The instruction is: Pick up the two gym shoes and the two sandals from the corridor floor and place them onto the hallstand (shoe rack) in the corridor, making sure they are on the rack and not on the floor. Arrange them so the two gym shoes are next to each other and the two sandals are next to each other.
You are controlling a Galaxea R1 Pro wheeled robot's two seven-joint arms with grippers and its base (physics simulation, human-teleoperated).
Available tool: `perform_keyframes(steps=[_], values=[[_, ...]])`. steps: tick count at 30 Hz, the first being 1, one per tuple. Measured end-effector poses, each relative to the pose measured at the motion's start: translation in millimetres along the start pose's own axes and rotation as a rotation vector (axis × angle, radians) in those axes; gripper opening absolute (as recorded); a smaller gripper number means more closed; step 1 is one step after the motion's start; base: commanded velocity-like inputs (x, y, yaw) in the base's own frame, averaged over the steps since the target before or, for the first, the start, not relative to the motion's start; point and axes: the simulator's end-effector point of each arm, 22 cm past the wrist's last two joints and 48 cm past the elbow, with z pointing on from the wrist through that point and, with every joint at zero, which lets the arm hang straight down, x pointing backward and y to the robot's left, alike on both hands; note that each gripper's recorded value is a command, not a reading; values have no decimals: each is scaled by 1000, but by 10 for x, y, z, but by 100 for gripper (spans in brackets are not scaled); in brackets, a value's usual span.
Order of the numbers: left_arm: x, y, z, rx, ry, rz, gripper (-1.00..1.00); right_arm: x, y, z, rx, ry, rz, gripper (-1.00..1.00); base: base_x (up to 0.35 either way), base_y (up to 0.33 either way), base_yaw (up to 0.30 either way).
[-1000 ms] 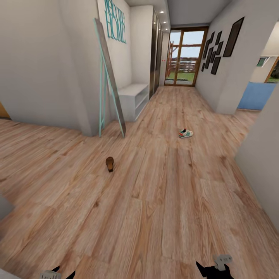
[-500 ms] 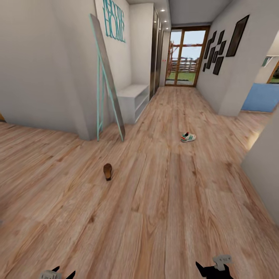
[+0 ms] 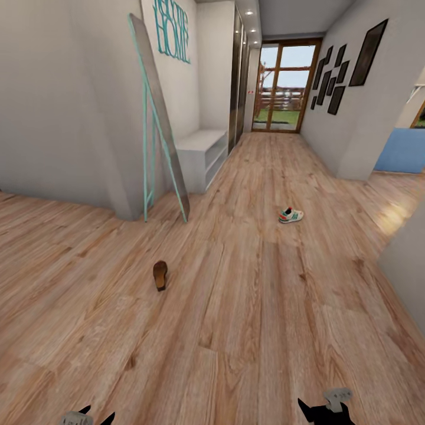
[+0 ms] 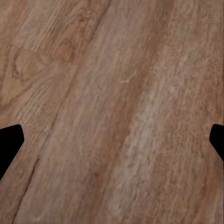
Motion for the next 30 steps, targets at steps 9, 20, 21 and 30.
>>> perform_keyframes(steps=[9,20,21,30], values=[[-5,33,-3,-12,-1,-2,100,-6,-5,2,3,-2,1,100,321,0,0],[-53,72,196,-138,-26,-23,100,-1384,-278,131,158,-289,-57,100,52,0,0],[-79,86,230,-159,-32,-27,100,-1617,-321,109,190,-336,-59,100,6,0,0],[-816,167,742,-320,-144,-45,100,-2296,-372,75,261,-370,-38,100,1,0,0]])
